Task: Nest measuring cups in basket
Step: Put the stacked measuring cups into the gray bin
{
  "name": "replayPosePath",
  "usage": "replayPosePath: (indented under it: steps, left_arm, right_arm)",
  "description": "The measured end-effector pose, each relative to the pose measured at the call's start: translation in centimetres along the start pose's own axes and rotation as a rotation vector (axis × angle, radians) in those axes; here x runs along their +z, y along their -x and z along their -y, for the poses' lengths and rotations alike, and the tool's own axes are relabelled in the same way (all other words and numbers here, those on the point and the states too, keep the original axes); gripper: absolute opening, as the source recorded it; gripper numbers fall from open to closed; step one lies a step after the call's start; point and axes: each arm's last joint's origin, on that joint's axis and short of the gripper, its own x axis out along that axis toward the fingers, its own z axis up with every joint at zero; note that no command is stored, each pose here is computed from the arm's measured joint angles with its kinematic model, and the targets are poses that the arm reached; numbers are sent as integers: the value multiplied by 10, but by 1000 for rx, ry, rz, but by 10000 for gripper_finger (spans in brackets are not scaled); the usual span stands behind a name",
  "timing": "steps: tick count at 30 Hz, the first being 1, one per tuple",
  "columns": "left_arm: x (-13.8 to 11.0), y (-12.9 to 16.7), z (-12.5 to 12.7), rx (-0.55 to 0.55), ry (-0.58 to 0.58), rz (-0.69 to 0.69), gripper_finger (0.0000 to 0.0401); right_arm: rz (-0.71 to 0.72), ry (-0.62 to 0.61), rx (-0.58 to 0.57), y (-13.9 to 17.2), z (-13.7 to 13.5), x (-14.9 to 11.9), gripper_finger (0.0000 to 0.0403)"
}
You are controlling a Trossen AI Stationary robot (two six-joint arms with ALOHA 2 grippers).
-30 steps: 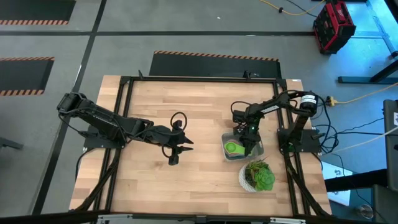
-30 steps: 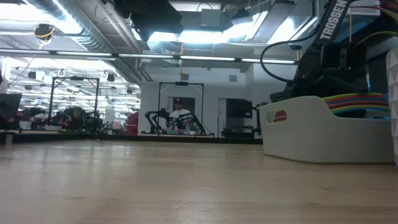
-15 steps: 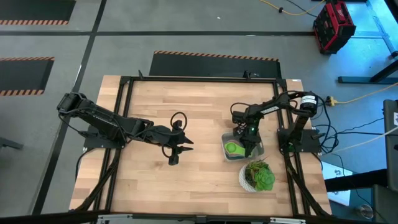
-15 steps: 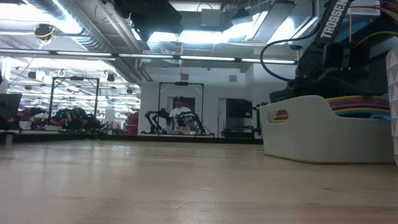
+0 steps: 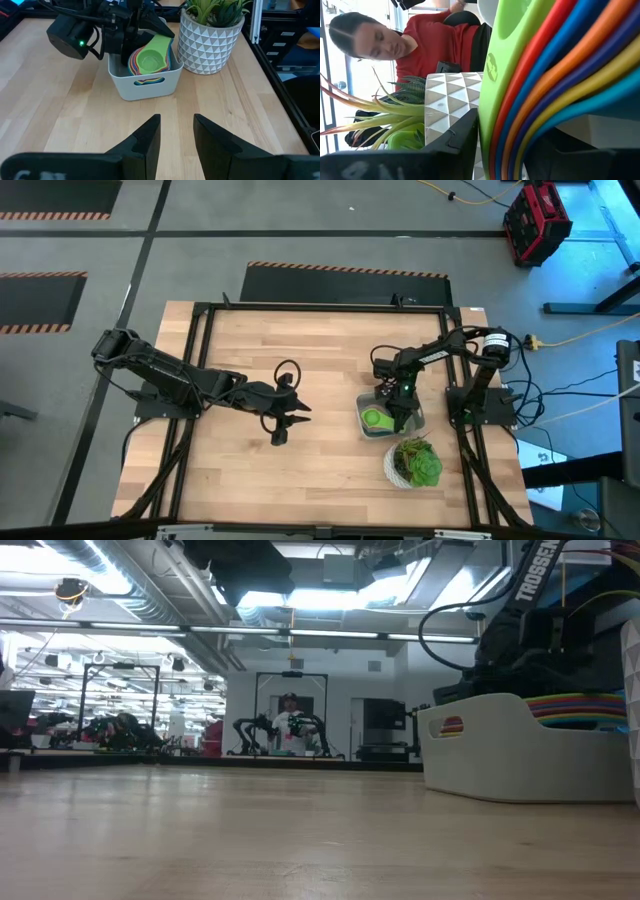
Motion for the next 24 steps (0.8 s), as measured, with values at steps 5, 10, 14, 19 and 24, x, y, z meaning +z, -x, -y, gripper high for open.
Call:
replayPosePath:
  steps: [5,10,14,19,24]
  left_arm:
    - [0,0,0,0,0,0,110]
    - [0,0,0,1,0,0,110]
    - [0,0,0,1,0,0,110]
    - [0,0,0,1,0,0,110]
    - [0,0,0,1,-1,0,110]
  right_arm:
    - [0,0,1,0,0,0,130]
    - [0,1,2,0,0,0,130]
    - [1,1,3,0,0,0,130]
    - [4,12,4,0,0,1,130]
    - [5,13,3,0,0,1,130]
